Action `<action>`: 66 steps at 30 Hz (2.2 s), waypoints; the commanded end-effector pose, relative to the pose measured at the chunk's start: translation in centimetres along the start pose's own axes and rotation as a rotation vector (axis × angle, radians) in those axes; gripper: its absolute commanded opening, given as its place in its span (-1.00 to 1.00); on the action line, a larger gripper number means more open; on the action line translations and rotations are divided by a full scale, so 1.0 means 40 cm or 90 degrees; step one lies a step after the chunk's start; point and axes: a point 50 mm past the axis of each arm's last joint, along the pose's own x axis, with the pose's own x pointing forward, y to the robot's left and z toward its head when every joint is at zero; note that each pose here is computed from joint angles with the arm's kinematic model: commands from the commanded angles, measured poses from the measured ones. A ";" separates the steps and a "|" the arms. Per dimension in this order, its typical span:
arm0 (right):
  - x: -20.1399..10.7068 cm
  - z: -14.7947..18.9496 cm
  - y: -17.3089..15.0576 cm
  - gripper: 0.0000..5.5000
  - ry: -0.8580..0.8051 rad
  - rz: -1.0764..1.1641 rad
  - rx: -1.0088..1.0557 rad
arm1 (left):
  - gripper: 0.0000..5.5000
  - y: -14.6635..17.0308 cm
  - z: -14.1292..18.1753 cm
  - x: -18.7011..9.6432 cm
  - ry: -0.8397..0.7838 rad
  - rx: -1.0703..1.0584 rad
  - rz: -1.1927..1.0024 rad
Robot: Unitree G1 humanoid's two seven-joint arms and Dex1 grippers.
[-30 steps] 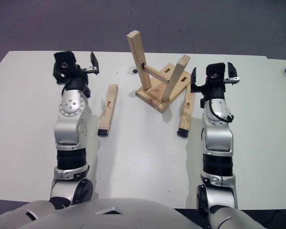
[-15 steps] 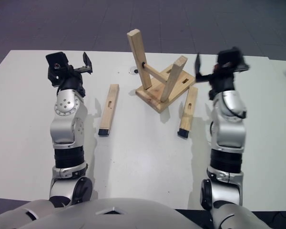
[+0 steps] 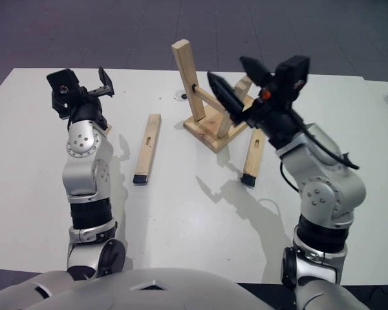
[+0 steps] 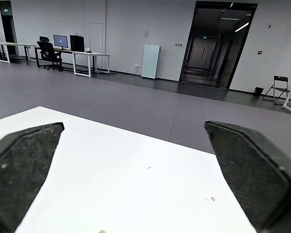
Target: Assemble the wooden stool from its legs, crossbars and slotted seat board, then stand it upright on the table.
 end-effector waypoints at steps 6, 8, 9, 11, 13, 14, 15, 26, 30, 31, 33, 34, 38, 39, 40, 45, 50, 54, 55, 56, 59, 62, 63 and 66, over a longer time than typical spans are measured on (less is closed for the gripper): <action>-0.013 -0.028 -0.045 0.34 0.036 -0.070 -0.050 | 0.96 -0.011 -0.010 -0.006 0.012 0.000 -0.009; -0.015 -0.022 -0.053 0.45 0.036 -0.083 -0.067 | 0.96 -0.010 -0.010 -0.006 0.011 0.000 -0.007; -0.014 -0.022 -0.057 0.50 0.038 -0.087 -0.073 | 0.96 -0.009 -0.011 -0.005 0.012 0.000 -0.005; -0.013 -0.021 -0.062 0.63 0.037 -0.097 -0.082 | 0.96 -0.009 -0.012 -0.005 0.012 0.000 -0.004; -0.014 -0.021 -0.068 0.74 0.034 -0.115 -0.092 | 0.96 -0.010 -0.011 -0.005 0.011 0.000 -0.005; -0.015 -0.023 -0.075 0.81 0.035 -0.129 -0.097 | 0.96 -0.010 -0.011 -0.005 0.011 0.000 -0.004; -0.016 -0.025 -0.079 0.86 0.037 -0.138 -0.099 | 0.96 -0.010 -0.011 -0.005 0.011 0.000 -0.004; 0.008 -0.066 -0.078 0.43 0.072 -0.118 -0.065 | 0.96 -0.014 -0.018 -0.002 0.019 0.003 -0.007; 0.007 -0.060 -0.067 0.19 0.066 -0.076 -0.053 | 0.96 -0.013 -0.019 -0.002 0.021 0.004 -0.007; 0.005 -0.058 -0.066 0.15 0.065 -0.064 -0.051 | 0.96 -0.013 -0.020 -0.002 0.021 0.004 -0.006; -0.002 -0.052 -0.067 0.02 0.066 -0.041 -0.050 | 0.96 -0.013 -0.021 -0.002 0.022 0.005 -0.007; -0.007 -0.049 -0.069 -0.04 0.071 -0.025 -0.057 | 0.96 -0.014 -0.021 -0.001 0.022 0.005 -0.008; -0.032 -0.026 -0.065 -0.21 0.107 0.098 -0.089 | 0.96 -0.015 -0.022 0.001 0.023 0.008 -0.011; -0.038 -0.020 -0.064 -0.21 0.117 0.133 -0.094 | 0.96 -0.015 -0.022 0.002 0.023 0.009 -0.012; -0.045 -0.013 -0.061 -0.22 0.133 0.180 -0.103 | 0.96 -0.016 -0.022 0.002 0.023 0.010 -0.014; -0.072 0.009 -0.084 -0.24 0.223 0.325 -0.133 | 0.96 -0.020 -0.019 0.008 0.022 0.017 -0.031; -0.074 0.051 -0.130 -0.12 0.257 0.331 -0.204 | 0.96 -0.016 -0.017 0.011 0.021 0.030 -0.041; -0.069 0.128 -0.129 0.07 0.176 0.334 -0.180 | 0.96 -0.015 -0.017 0.010 0.022 0.035 -0.043; -0.066 0.157 -0.125 0.13 0.131 0.329 -0.160 | 0.96 -0.014 -0.017 0.010 0.021 0.035 -0.042; -0.062 0.185 -0.115 0.18 0.080 0.323 -0.138 | 0.96 -0.014 -0.017 0.010 0.021 0.035 -0.040; -0.061 0.225 -0.065 0.35 -0.026 0.329 -0.078 | 0.96 -0.013 -0.015 0.008 0.019 0.029 -0.033; -0.053 0.214 0.013 0.54 -0.080 0.355 0.016 | 0.96 -0.012 -0.014 0.007 0.018 0.026 -0.027; -0.050 0.199 0.036 0.58 -0.076 0.363 0.046 | 0.96 -0.012 -0.015 0.007 0.017 0.025 -0.025; -0.035 0.119 0.078 0.76 -0.003 0.347 0.113 | 0.96 -0.013 -0.017 0.005 0.019 0.023 -0.022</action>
